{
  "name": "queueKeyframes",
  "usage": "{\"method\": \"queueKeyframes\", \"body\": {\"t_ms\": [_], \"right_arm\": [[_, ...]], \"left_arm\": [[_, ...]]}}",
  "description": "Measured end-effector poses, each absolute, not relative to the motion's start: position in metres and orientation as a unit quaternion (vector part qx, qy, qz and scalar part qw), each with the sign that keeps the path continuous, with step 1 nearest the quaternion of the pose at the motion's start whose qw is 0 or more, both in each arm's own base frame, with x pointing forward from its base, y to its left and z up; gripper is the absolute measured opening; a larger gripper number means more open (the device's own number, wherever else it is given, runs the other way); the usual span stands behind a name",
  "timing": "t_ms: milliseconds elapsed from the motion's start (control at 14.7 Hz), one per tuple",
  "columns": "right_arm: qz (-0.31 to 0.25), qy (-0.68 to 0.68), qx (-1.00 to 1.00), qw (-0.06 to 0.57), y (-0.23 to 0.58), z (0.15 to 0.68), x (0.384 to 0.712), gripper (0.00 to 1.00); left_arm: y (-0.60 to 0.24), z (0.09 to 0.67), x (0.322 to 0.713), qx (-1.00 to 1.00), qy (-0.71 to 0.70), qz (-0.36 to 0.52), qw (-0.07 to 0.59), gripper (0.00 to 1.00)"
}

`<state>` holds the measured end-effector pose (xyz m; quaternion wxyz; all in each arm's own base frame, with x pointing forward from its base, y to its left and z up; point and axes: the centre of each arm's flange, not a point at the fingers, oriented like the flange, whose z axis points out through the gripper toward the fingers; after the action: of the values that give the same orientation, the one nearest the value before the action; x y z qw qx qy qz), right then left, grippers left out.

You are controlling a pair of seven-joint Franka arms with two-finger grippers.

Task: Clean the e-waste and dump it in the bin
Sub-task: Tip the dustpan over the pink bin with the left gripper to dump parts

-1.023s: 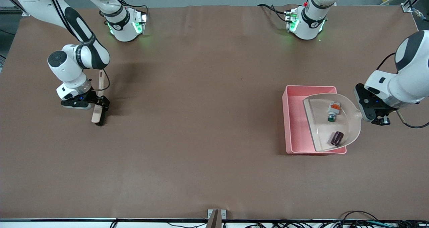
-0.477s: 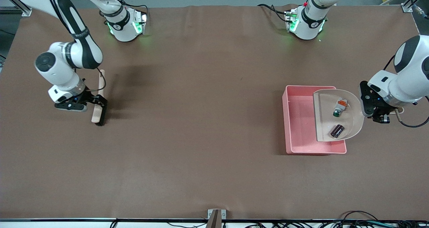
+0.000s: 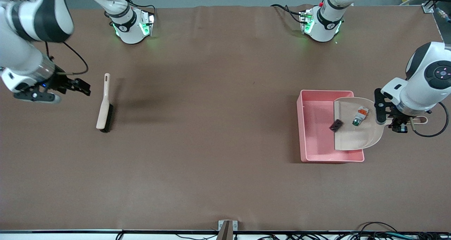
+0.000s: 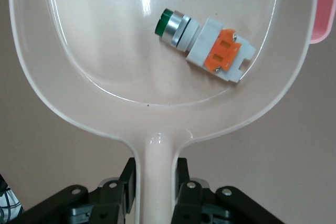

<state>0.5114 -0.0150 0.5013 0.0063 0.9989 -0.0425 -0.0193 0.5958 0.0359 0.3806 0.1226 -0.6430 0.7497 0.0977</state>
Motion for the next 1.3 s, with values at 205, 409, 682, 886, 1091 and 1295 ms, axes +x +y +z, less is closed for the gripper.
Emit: {"method": "queueKeyframes", "body": {"t_ms": [205, 409, 682, 886, 1091, 1295], "right_arm": [[-0.019, -0.038, 0.999, 0.005, -0.007, 0.562, 0.514, 1.0], [-0.025, -0.038, 0.999, 0.005, -0.007, 0.595, 0.511, 1.0], [-0.006, -0.041, 0.999, 0.004, -0.01, 0.645, 0.511, 1.0], [0.006, -0.045, 0.999, 0.003, -0.015, 0.671, 0.515, 1.0], [-0.001, -0.048, 0.999, 0.004, -0.019, 0.663, 0.533, 1.0], [-0.014, -0.048, 0.999, 0.013, -0.021, 0.647, 0.552, 1.0]], "left_arm": [[0.029, 0.369, 0.597, -0.641, 0.748, 0.113, 0.128, 0.34], [0.023, 0.363, 0.595, -0.641, 0.74, 0.147, 0.141, 0.34], [0.012, 0.376, 0.599, -0.641, 0.731, 0.179, 0.152, 0.34], [0.008, 0.386, 0.603, -0.639, 0.727, 0.191, 0.163, 0.34], [0.007, 0.392, 0.606, -0.641, 0.724, 0.189, 0.172, 0.34], [0.004, 0.419, 0.62, -0.653, 0.716, 0.164, 0.184, 0.34]]}}
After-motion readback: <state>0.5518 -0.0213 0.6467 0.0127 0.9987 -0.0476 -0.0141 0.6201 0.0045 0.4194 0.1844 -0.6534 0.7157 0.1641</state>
